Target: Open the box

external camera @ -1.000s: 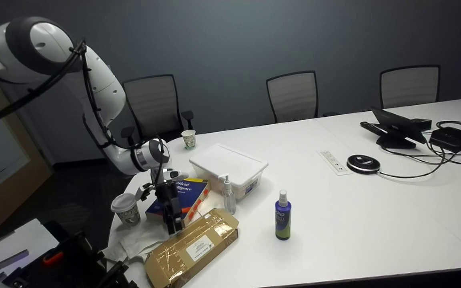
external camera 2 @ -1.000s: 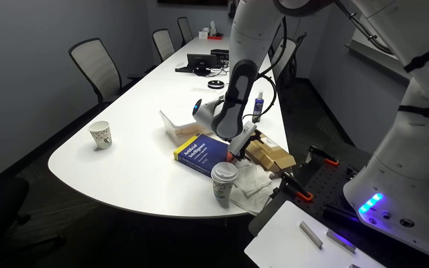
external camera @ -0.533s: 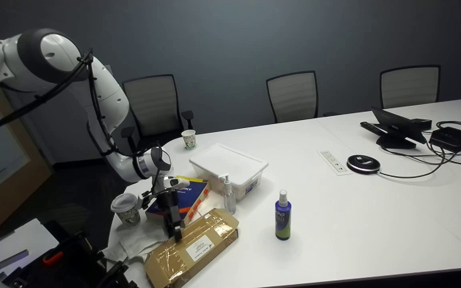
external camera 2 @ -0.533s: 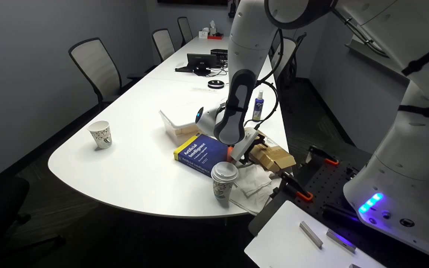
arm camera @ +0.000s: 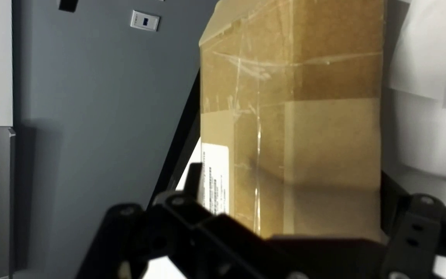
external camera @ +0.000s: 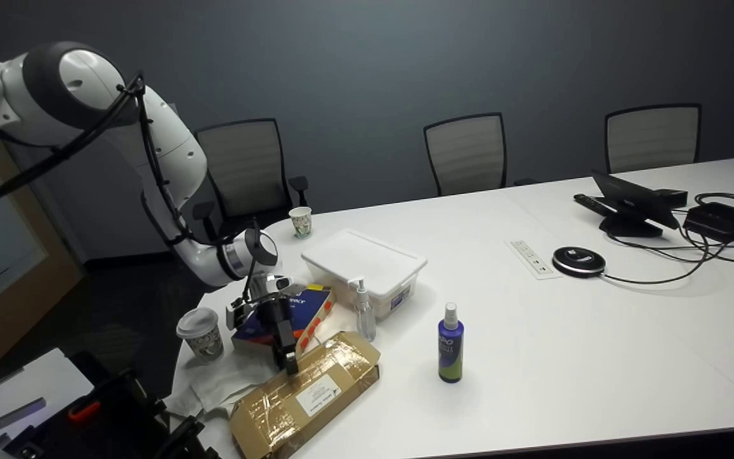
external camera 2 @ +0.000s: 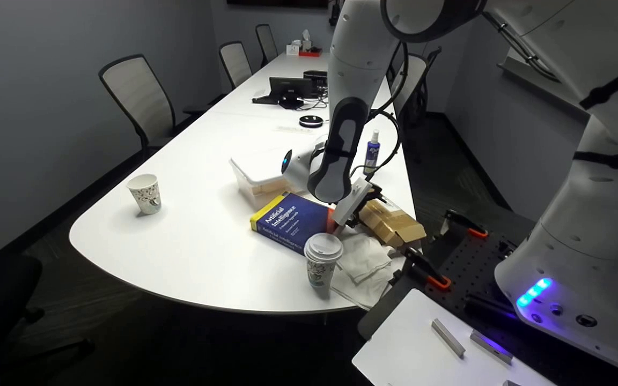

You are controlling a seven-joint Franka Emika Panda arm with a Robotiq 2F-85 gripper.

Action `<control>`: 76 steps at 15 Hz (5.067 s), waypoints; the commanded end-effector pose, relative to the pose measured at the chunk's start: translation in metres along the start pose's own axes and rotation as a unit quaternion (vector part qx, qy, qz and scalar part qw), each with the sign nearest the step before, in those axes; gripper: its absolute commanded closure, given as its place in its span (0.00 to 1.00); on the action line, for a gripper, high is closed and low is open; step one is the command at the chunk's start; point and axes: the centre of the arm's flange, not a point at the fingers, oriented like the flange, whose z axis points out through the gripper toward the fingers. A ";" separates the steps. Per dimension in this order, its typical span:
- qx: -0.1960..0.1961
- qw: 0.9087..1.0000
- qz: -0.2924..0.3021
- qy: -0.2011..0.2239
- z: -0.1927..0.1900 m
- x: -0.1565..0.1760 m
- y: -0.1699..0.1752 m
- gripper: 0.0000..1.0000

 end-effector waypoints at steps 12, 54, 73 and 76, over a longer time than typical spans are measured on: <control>0.011 0.999 0.034 0.028 -0.038 0.003 0.048 0.00; 0.037 0.994 0.097 0.038 -0.040 -0.019 0.159 0.00; 0.058 0.994 0.077 0.042 -0.084 -0.040 0.191 0.00; 0.129 0.989 0.045 0.053 -0.099 -0.050 0.203 0.00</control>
